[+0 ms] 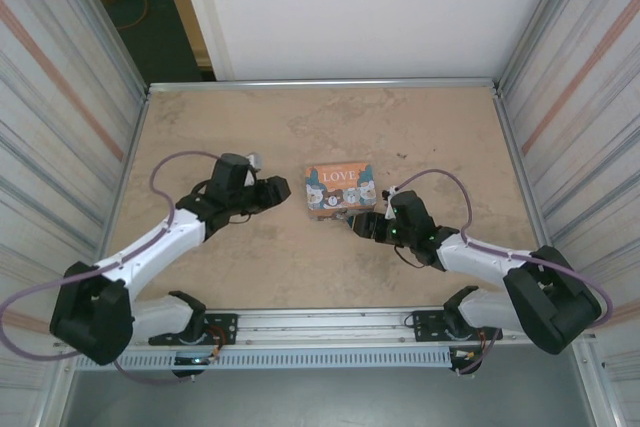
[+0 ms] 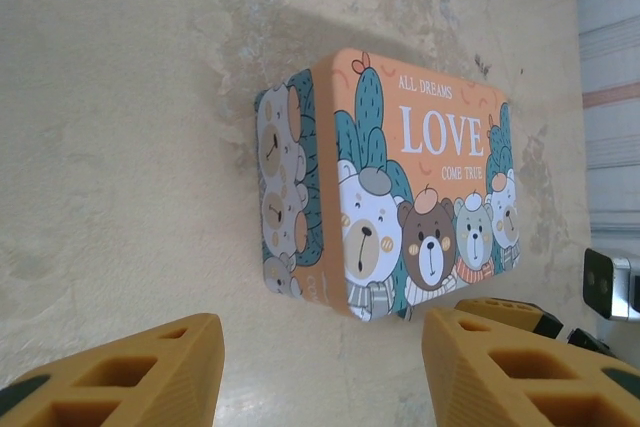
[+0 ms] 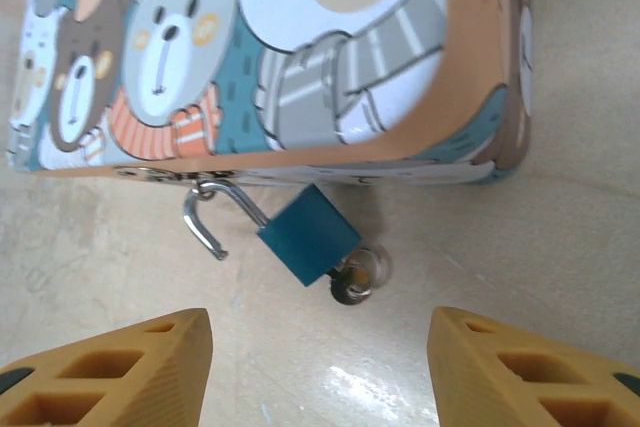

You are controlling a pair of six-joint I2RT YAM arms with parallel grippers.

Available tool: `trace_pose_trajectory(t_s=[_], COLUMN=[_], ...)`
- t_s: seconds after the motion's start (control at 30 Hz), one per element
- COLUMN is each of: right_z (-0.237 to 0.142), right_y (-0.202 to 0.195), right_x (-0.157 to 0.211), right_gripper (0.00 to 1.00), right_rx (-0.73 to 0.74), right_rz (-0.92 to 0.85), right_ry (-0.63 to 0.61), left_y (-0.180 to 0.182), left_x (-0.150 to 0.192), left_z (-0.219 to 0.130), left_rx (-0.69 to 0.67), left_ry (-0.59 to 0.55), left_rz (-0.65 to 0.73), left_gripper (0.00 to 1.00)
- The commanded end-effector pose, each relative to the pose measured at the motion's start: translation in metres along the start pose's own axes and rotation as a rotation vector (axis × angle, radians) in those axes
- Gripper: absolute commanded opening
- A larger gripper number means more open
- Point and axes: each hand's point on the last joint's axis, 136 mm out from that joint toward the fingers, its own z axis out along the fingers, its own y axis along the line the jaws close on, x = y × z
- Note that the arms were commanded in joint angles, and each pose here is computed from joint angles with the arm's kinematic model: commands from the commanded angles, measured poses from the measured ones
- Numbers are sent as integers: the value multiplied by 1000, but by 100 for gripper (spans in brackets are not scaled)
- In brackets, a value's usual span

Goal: Unlock the padlock with the key

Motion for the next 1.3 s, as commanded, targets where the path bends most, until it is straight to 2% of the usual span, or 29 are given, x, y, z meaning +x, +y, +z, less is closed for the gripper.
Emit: trace_pose_trajectory(t_s=[0.0,0.2,0.53,1.27], right_z=[-5,-5,0,13], right_y=[18,23,28,28], right_x=[-17,-28,-34,-42], right_gripper=[62,65,65,66], right_rx=[-55,-66,-70,-46], right_rz=[-40,-49,-70,-186], right_ry=[-38,-60,-54,-9], left_y=[-24,-29,-9,27], left_x=[-9,-7,13,62], left_z=[10,42,82,85], left_rx=[100,136,99,18], left_ry=[35,137,274,373], left_rz=[47,40,-16,-66], left_gripper=[55,53,50,49])
